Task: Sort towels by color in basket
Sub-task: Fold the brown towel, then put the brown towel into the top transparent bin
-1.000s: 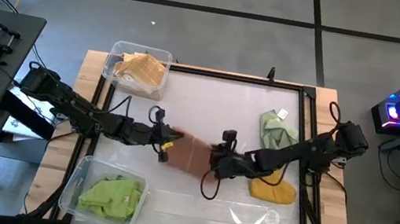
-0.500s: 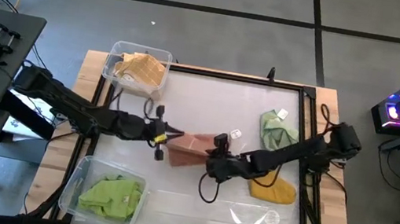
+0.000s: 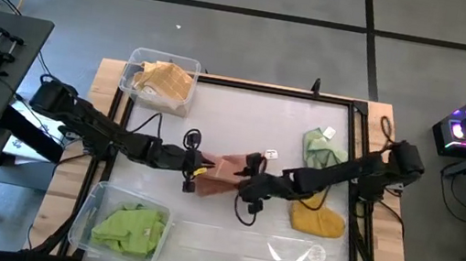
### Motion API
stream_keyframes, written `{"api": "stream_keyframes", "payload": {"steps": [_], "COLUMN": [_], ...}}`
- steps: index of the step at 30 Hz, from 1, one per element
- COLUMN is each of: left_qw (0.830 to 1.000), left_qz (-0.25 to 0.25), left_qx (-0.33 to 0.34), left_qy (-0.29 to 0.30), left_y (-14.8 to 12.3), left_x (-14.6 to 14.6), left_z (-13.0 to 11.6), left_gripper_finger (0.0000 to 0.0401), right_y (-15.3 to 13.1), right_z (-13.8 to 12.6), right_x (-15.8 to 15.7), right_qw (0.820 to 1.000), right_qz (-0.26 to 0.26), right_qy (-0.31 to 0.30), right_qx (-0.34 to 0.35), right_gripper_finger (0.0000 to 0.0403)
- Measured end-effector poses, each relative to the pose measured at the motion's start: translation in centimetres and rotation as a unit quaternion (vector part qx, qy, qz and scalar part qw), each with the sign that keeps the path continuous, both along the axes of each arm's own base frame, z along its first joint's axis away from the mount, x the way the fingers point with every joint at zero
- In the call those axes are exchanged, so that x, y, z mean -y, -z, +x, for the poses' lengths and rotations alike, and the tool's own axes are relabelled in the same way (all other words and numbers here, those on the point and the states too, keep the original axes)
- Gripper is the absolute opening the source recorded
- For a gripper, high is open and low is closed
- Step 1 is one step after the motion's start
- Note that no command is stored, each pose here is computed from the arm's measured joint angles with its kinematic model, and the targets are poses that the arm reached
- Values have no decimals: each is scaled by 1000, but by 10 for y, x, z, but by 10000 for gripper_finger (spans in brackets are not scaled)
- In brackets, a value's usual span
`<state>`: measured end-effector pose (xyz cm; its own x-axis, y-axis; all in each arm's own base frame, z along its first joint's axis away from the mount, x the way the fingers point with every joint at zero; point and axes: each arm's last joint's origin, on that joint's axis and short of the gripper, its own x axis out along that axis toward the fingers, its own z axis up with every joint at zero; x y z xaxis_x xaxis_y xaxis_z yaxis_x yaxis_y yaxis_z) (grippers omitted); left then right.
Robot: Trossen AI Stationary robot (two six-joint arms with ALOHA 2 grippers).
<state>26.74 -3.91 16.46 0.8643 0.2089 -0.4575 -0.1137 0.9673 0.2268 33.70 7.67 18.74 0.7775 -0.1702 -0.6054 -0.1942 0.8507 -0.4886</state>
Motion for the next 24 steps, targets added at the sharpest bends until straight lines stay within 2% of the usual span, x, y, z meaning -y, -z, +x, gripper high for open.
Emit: {"api": "stream_keyframes", "payload": {"steps": [3, 6, 9, 11, 14, 17, 21, 24], "left_qw": [1000, 1000, 999, 996, 994, 993, 986, 979], "left_qz": [-2, -6, -46, -79, -97, -101, -135, -156], "left_qx": [21, 25, 18, -2, -28, -54, -97, -130], "left_qy": [-10, 7, 19, 27, 31, 30, 2, -13], "left_y": [-1, -1, 2, 7, 17, 30, 50, 57], "left_x": [-4, -12, -24, -30, -36, -38, -39, -38], "left_z": [4, 7, 9, 9, 9, 11, 13, 21], "left_gripper_finger": [24, 60, 108, 140, 181, 205, 208, 190], "right_y": [-18, -32, -35, -33, -28, -24, -20, -18], "right_z": [-8, -16, -18, -19, -19, -17, -15, -14], "right_x": [1, 4, 2, -3, -14, -23, -28, -28], "right_qw": [999, 993, 982, 978, 978, 979, 982, 981], "right_qz": [45, 114, 180, 201, 205, 196, 177, 171], "right_qy": [22, 36, 50, 53, 44, 43, 61, 73], "right_qx": [18, 27, 26, 22, 15, 25, 40, 47], "right_gripper_finger": [183, 185, 185, 185, 185, 185, 185, 185]}}
